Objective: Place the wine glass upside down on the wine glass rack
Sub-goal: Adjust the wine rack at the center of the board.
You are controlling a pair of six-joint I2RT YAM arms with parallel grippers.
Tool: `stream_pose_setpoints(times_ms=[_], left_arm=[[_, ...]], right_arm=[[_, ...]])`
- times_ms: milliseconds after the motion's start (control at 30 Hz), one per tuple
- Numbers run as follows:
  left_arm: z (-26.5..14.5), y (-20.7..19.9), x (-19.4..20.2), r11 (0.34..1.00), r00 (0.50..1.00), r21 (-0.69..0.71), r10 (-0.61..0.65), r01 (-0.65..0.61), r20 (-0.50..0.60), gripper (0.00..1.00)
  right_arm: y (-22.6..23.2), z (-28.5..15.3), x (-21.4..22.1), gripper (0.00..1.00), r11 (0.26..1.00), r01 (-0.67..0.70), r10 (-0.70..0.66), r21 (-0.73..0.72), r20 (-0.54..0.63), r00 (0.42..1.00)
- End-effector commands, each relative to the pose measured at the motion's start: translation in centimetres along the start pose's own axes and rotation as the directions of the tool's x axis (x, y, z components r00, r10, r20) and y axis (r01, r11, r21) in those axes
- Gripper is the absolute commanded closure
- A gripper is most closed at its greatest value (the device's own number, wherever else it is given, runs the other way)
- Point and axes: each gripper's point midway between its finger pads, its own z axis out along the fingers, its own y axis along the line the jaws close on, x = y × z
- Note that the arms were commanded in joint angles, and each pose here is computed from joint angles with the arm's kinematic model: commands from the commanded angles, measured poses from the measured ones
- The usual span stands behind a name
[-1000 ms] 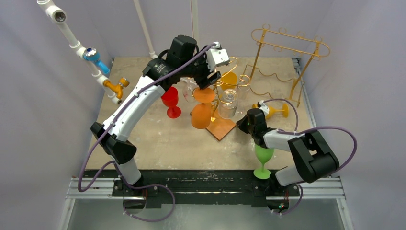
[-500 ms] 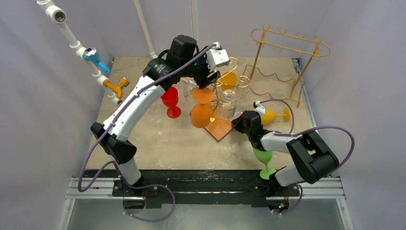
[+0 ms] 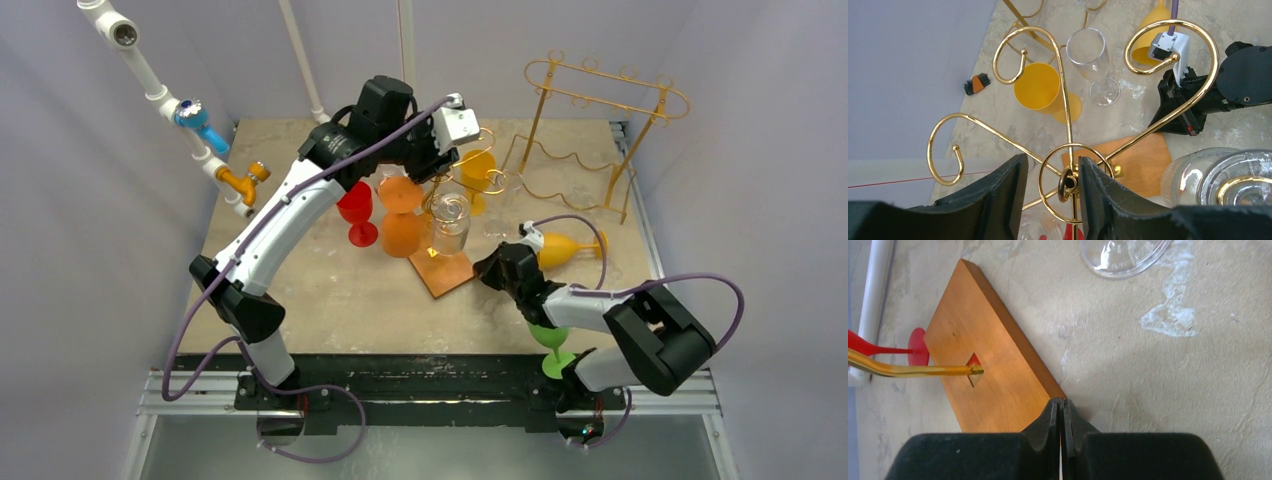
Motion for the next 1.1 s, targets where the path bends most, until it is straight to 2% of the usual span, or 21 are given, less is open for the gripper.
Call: stream_pose_setpoints(times_ms=[0, 433, 600, 733, 867, 1000, 1067], left_arm=[[-1.4, 1.3, -0.8, 0.997, 0.999, -0.065, 0.048, -0.048, 0.011, 0.57], [-1.8, 0.7, -0.3, 0.997, 0.998, -0.042, 0.064, -0.064, -0.010, 0.63], [-2.1, 0.4, -0.2, 0.997, 0.998, -0.032, 0.066, -0.066, -0.010, 0.64], [-2.3, 0.2, -0.2, 0.997, 0.998, -0.029, 0.070, -0.070, -0.008, 0.64], [-2.5, 0.1, -0.2, 0.997, 0.997, -0.026, 0.071, -0.071, -0.003, 0.64], [-2.6, 0.0, -0.3, 0.997, 0.997, -0.024, 0.072, -0.072, -0.002, 0.65], [-2.6, 0.0, -0.3, 0.997, 0.997, -0.025, 0.072, -0.072, 0.000, 0.65]], right_arm=[[-0.9, -1.1, 2.2, 1.00, 1.000, 0.006, -0.005, 0.016, -0.058, 0.998], [0.8, -1.2, 4.6, 1.00, 0.999, 0.031, -0.032, -0.011, -0.099, 0.995], [1.7, -1.5, 4.2, 1.00, 0.999, 0.042, -0.043, -0.012, -0.101, 0.994], [4.4, -3.5, 0.4, 1.00, 0.994, 0.098, -0.099, -0.047, -0.021, 0.995], [7.9, -6.6, -5.3, 0.81, 0.984, 0.165, -0.158, -0.070, 0.102, 0.982], [9.0, -8.7, -9.0, 0.74, 0.971, 0.235, -0.225, -0.052, 0.148, 0.963], [8.5, -9.3, -10.7, 0.74, 0.968, 0.249, -0.243, -0.016, 0.153, 0.958]])
